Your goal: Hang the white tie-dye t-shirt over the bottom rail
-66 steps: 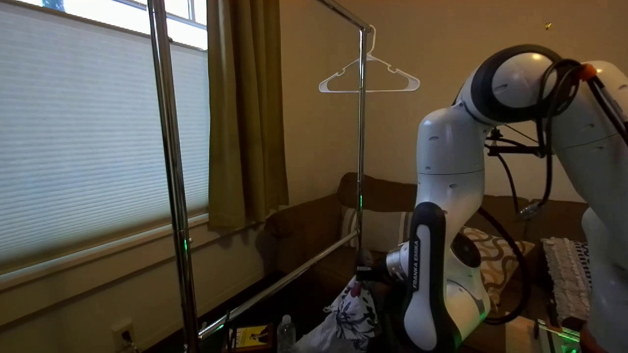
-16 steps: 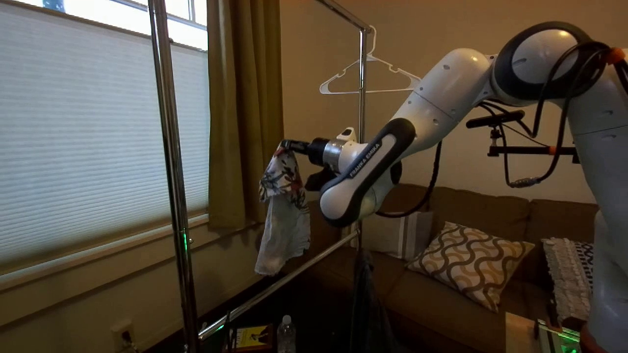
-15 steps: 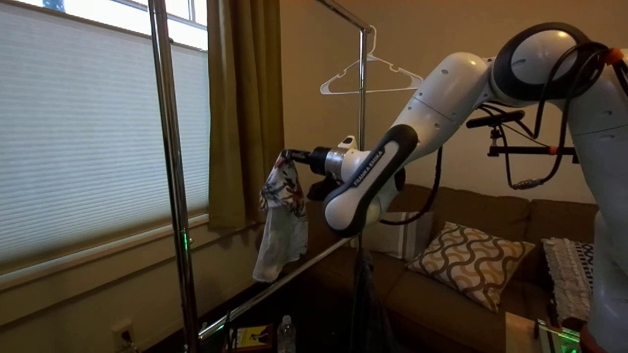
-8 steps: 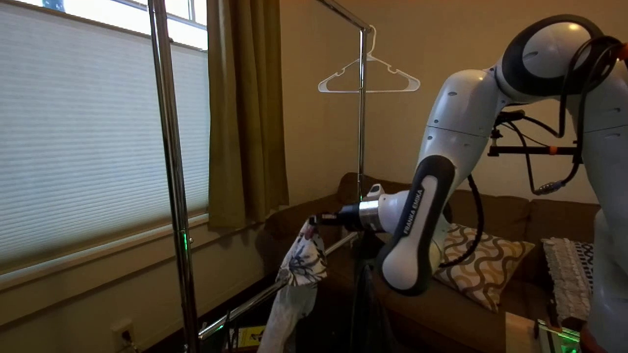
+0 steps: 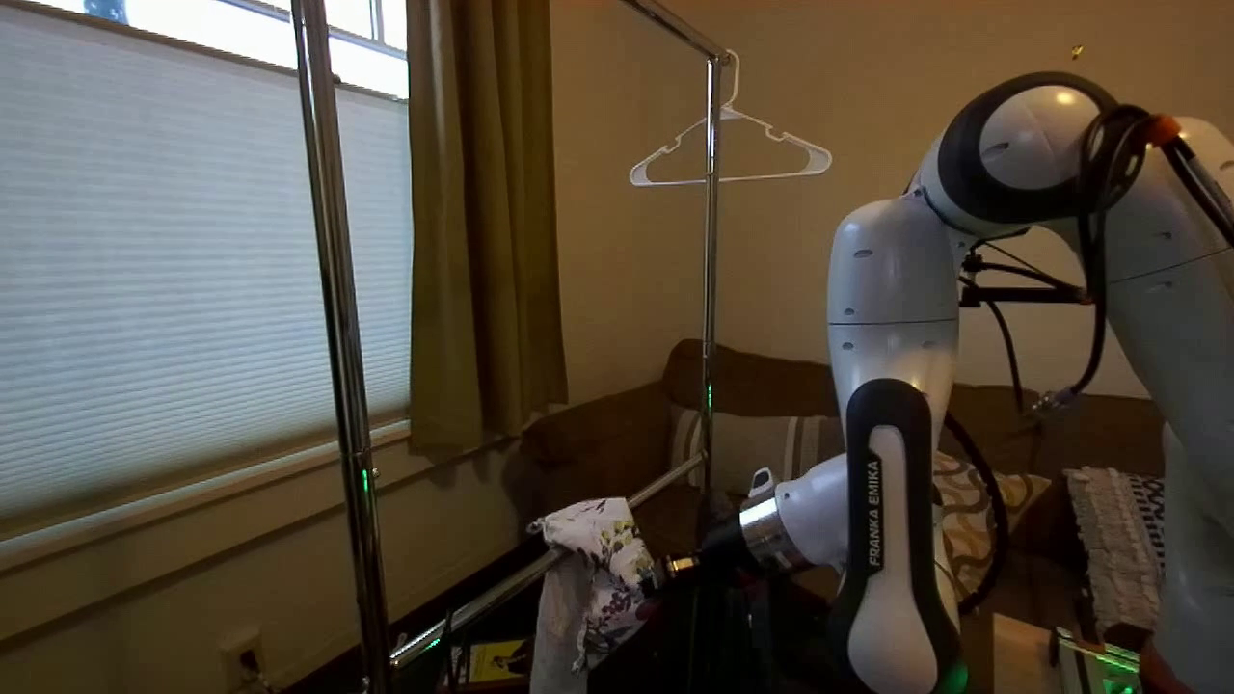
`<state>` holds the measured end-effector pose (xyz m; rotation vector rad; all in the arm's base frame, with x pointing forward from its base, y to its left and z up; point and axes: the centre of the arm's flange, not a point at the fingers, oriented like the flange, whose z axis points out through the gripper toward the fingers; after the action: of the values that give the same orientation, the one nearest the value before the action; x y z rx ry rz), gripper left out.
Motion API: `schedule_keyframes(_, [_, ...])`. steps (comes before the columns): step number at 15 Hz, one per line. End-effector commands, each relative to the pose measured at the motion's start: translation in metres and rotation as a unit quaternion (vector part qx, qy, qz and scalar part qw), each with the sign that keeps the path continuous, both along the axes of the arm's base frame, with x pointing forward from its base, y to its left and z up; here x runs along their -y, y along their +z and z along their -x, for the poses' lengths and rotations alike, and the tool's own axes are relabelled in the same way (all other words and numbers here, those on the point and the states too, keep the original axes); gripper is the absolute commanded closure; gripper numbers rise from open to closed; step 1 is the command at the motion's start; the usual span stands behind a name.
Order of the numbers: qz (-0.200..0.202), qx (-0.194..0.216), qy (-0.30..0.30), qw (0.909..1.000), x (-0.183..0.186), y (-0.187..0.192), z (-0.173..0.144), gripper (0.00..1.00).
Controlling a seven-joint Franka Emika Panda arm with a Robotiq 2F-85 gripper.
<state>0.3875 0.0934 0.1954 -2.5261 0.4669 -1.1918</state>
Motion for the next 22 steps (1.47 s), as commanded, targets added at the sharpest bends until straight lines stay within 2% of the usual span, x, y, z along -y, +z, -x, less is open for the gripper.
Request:
schedule_keyframes(1, [0.000, -0.004, -0.001, 1.0000, 0.000, -0.003, 0.001, 0.98])
schedule_keyframes(3, [-0.009, -0.017, 0.007, 0.9998, 0.000, -0.007, -0.003, 1.00])
schedule_keyframes(4, [-0.032, -0.043, 0.020, 0.9984, -0.001, -0.023, -0.005, 1.00])
schedule_keyframes(6, [-0.077, -0.065, 0.051, 0.9936, -0.013, -0.057, -0.008, 1.00])
schedule_keyframes(9, [-0.140, -0.102, 0.080, 0.9817, -0.026, -0.093, -0.005, 1.00])
schedule_keyframes(14, [-0.232, -0.166, 0.103, 0.9529, -0.034, -0.134, 0.004, 1.00])
schedule_keyframes(16, [-0.245, -0.175, 0.097, 0.9487, -0.031, -0.143, 0.003, 1.00])
schedule_keyframes(17, [-0.245, -0.177, 0.085, 0.9494, -0.028, -0.147, 0.002, 1.00])
schedule_keyframes(18, [-0.244, -0.172, 0.077, 0.9513, -0.025, -0.148, -0.001, 0.73])
schedule_keyframes(20, [-0.225, -0.151, 0.058, 0.9608, -0.017, -0.146, -0.008, 0.68])
schedule_keyframes(22, [-0.209, -0.132, 0.042, 0.9681, -0.011, -0.139, -0.015, 0.52])
